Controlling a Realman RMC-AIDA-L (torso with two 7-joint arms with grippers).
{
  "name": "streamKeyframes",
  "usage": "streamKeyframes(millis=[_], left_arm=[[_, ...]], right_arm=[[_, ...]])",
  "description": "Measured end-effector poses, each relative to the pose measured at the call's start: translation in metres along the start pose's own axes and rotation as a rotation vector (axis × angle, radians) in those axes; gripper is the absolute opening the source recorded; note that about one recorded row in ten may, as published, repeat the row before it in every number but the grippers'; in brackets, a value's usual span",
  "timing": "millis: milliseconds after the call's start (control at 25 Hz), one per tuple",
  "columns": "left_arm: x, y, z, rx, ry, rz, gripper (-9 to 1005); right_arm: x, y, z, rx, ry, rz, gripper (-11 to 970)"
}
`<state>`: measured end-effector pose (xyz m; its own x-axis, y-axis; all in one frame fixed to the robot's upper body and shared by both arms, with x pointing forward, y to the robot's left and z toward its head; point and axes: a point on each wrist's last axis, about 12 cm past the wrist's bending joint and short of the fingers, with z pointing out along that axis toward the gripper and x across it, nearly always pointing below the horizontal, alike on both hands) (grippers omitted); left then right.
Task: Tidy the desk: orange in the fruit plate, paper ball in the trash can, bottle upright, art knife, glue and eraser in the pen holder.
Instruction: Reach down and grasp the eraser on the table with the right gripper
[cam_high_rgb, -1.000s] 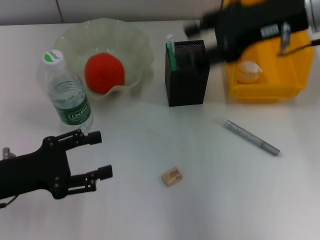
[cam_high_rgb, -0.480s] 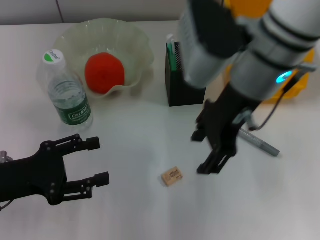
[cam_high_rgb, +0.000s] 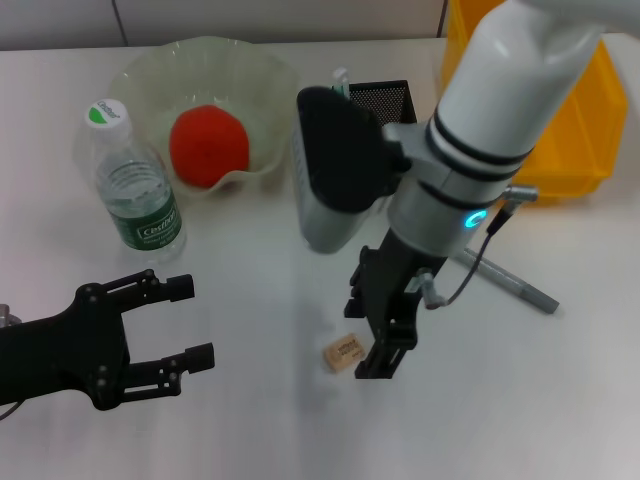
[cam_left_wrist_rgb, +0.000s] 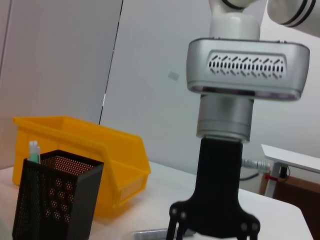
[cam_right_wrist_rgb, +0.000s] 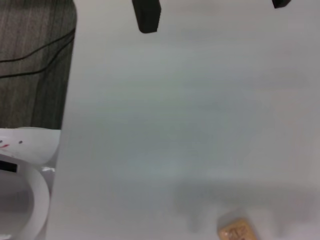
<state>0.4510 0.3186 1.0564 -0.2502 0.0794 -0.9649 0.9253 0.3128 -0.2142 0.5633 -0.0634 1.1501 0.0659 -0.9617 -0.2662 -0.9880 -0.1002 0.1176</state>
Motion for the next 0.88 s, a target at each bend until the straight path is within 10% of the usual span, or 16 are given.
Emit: streamKeyframes(millis=[880], left_arm=[[0.003,-0.002,-0.002,-0.009,-0.002,-0.010,819]], right_arm=[[-0.005,0.000,0.031,0.052,0.030,-0.045,483]])
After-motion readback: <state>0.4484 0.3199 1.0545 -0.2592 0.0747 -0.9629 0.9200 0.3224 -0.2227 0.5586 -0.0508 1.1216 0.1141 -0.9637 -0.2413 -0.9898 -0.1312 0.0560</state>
